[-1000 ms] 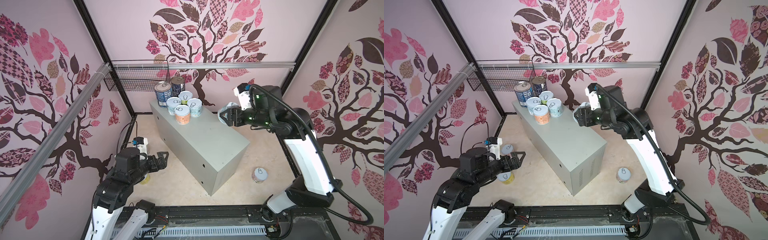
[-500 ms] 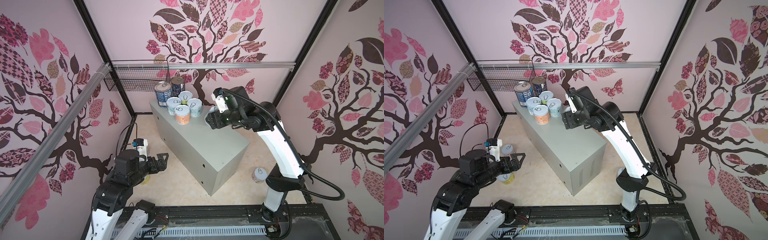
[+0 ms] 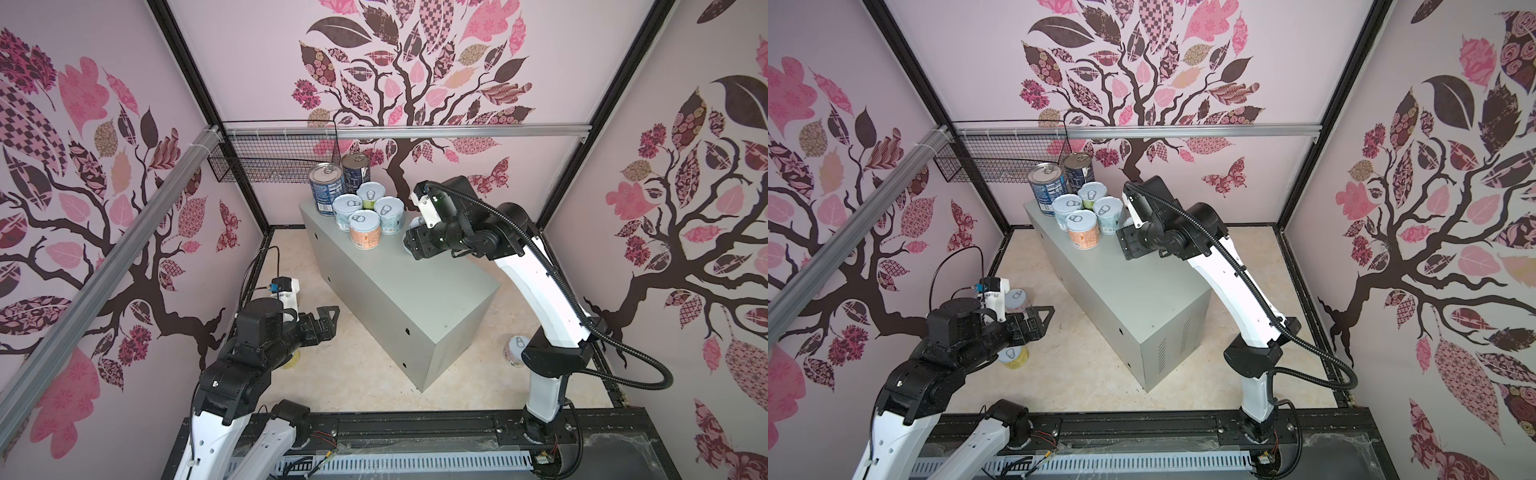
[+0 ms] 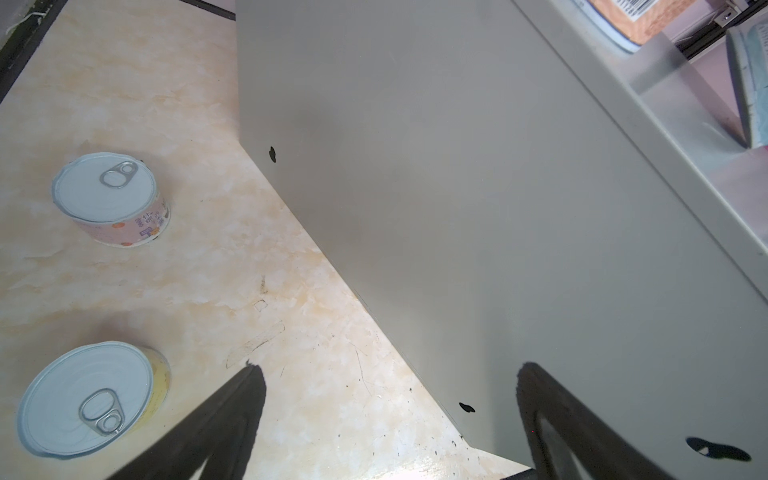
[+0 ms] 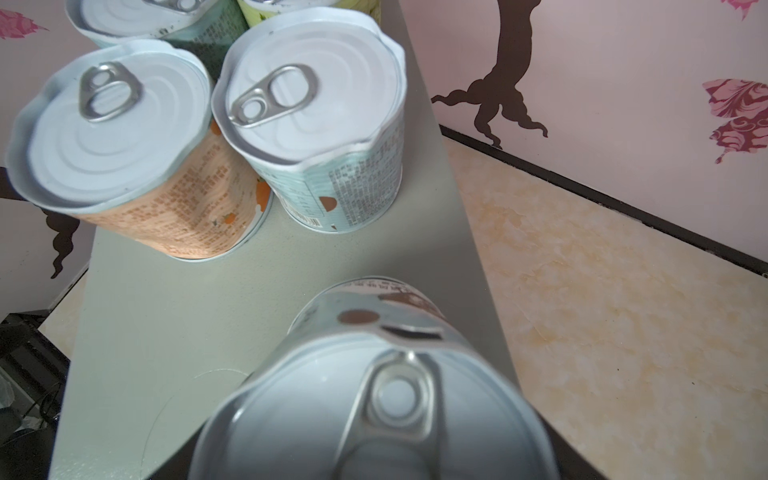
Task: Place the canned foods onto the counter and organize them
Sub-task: 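Move the held can over the box top beside the other cans, then lower the can onto the box top next to the cans and open the right gripper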
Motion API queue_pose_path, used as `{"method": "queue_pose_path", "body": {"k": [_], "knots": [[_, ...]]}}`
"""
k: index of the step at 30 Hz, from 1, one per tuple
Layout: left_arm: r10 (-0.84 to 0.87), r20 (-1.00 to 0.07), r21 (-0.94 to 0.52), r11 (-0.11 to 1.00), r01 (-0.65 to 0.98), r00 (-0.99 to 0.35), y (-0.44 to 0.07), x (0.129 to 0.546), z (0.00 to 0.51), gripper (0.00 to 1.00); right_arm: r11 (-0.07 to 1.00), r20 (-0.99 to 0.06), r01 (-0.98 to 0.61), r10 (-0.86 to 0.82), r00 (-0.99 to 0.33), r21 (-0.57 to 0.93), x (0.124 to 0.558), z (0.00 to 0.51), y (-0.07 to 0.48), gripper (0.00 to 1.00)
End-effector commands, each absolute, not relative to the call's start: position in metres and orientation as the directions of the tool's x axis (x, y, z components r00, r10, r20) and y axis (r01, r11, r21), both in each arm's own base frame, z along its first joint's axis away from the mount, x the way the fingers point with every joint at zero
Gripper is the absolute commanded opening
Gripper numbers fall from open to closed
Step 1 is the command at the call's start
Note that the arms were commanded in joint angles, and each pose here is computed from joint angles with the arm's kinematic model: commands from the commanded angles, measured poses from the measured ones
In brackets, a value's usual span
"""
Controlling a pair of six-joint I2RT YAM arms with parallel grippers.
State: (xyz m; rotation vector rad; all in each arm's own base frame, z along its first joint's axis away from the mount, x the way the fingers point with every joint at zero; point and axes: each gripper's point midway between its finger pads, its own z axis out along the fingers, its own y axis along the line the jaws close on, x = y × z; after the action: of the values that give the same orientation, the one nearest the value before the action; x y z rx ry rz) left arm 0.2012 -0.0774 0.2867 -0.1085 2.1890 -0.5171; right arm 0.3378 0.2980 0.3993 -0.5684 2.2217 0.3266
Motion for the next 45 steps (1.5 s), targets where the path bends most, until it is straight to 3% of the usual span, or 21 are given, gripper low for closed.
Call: {"method": "queue_pose_path", "body": {"k": [1, 4, 12, 22, 34, 42, 45], "knots": [[-0.249, -0.741, -0.403, 0.908, 0.116, -0.623, -0.080, 0.204, 0.283, 0.98, 0.860, -0.795, -0.508, -0.277, -0.540, 0.045, 0.349, 0.404, 0.312, 0.73], [-0.249, -0.738, -0.406, 0.906, 0.119, -0.627, -0.082, 0.205, 0.281, 0.98, 0.857, -0.794, -0.514, -0.284, -0.538, 0.042, 0.352, 0.401, 0.316, 0.80], [-0.244, -0.734, -0.402, 0.908, 0.115, -0.634, -0.082, 0.207, 0.277, 0.98, 0.854, -0.792, -0.519, -0.296, -0.534, 0.031, 0.359, 0.393, 0.322, 0.86], [-0.240, -0.740, -0.390, 0.914, 0.110, -0.628, -0.080, 0.207, 0.280, 0.98, 0.857, -0.830, -0.515, -0.265, -0.491, 0.031, 0.358, 0.413, 0.318, 1.00], [-0.247, -0.761, -0.380, 0.919, 0.105, -0.600, -0.074, 0.202, 0.303, 0.98, 0.853, -0.914, -0.515, -0.142, -0.380, 0.081, 0.336, 0.471, 0.294, 1.00], [-0.252, -0.762, -0.378, 0.921, 0.093, -0.597, -0.071, 0.199, 0.309, 0.98, 0.842, -0.931, -0.531, -0.112, -0.347, 0.097, 0.307, 0.481, 0.269, 1.00], [-0.253, -0.761, -0.380, 0.920, 0.094, -0.597, -0.070, 0.196, 0.311, 0.98, 0.838, -0.930, -0.536, -0.108, -0.351, 0.105, 0.295, 0.474, 0.258, 0.94]]}}
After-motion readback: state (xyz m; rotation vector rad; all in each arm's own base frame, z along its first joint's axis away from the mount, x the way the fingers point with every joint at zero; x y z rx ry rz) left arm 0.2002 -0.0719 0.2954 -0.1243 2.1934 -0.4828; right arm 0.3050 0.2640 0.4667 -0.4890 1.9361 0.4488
